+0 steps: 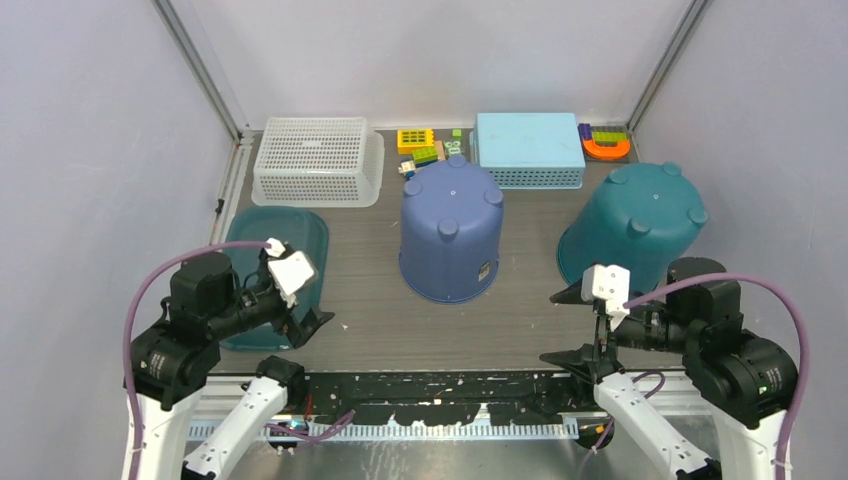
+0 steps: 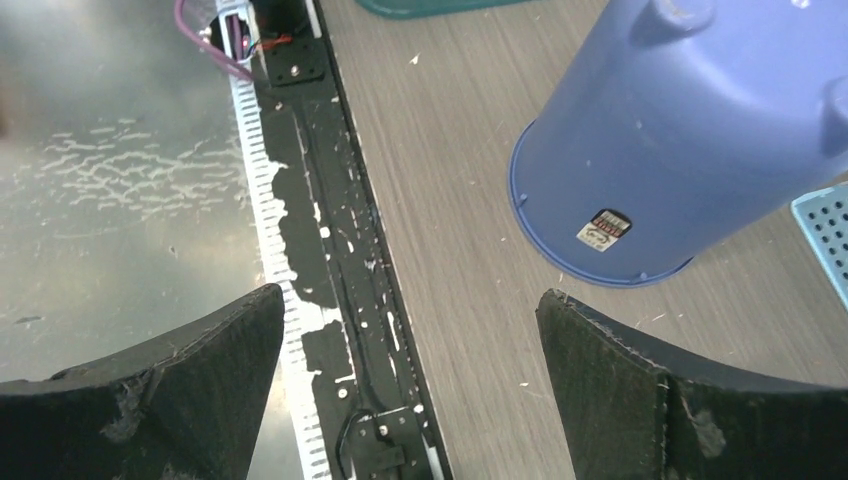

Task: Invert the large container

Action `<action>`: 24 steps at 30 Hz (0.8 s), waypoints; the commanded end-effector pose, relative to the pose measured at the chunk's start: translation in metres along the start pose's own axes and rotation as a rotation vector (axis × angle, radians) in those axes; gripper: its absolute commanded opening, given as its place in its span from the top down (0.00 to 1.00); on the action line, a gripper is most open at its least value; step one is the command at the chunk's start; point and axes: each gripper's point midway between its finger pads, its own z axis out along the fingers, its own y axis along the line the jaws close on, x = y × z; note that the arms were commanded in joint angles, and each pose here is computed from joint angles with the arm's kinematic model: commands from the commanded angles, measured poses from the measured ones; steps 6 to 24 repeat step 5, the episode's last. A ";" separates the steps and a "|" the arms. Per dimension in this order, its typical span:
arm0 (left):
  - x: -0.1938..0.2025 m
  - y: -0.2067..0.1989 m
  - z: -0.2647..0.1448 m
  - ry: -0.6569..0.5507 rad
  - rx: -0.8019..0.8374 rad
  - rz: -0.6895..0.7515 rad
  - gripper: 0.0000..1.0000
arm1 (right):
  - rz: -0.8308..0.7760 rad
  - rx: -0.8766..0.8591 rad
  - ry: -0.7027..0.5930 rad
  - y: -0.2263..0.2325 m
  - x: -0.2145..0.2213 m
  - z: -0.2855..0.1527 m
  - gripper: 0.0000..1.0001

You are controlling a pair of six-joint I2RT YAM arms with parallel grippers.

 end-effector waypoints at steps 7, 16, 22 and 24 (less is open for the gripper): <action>0.001 -0.012 0.001 -0.016 0.067 0.006 0.00 | -0.033 -0.082 0.021 0.013 0.012 0.002 0.00; 0.001 -0.012 0.001 -0.016 0.067 0.006 0.00 | -0.033 -0.082 0.021 0.013 0.012 0.002 0.00; 0.001 -0.012 0.001 -0.016 0.067 0.006 0.00 | -0.033 -0.082 0.021 0.013 0.012 0.002 0.00; 0.001 -0.012 0.001 -0.016 0.067 0.006 0.00 | -0.033 -0.082 0.021 0.013 0.012 0.002 0.00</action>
